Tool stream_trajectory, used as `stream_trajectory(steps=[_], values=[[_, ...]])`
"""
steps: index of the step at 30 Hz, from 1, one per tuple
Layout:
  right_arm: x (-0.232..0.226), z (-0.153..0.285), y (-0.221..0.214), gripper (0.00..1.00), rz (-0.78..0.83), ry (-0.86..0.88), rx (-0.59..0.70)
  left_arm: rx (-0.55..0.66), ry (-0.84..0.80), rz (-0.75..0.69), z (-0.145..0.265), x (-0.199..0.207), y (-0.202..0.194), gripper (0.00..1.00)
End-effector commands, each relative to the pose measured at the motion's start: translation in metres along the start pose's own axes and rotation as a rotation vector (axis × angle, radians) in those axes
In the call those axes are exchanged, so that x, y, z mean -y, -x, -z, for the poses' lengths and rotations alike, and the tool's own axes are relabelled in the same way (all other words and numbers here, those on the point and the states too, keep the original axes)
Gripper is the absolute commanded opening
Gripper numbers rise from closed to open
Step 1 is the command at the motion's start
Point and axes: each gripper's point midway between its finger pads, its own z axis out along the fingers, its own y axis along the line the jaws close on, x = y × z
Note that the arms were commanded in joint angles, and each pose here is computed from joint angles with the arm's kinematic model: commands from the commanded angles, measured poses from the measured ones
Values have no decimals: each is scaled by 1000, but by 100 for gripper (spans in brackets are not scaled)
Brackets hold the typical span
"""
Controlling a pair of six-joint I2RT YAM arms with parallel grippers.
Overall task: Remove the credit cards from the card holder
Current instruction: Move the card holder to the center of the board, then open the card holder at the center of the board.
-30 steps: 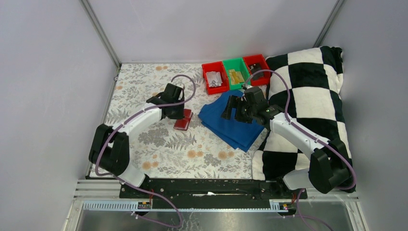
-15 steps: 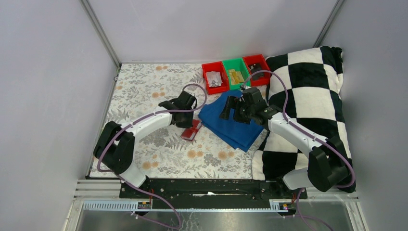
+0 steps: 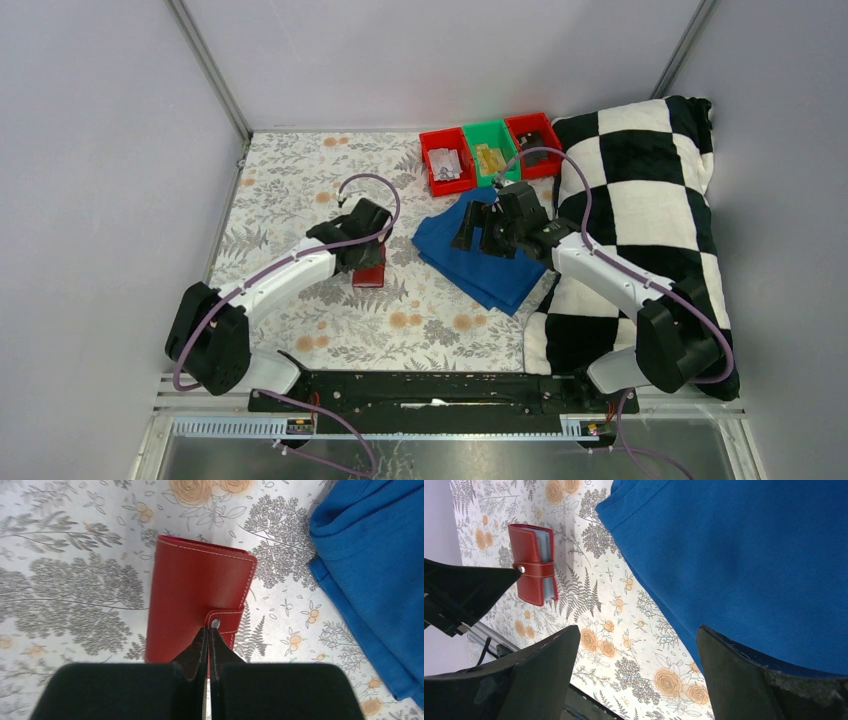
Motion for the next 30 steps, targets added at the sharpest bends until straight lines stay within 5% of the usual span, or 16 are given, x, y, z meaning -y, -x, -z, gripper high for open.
stream_trajectory(steps=[1,2,4,8,16,30], values=[[-26,-1,9,94,29,63,12,17,-186,109,-1,42,6,14],[-27,-1,8,93,33,62,11,5,-229,107,1,51,6,40],[-27,-1,7,93,40,59,12,1,-261,102,6,58,10,47],[-29,0,4,93,71,38,26,46,-276,146,14,46,30,43],[-84,-21,-25,91,306,-24,49,-69,-265,329,-19,-18,35,36],[-147,-101,-67,63,525,-19,73,-269,-254,360,-55,-26,-4,33]])
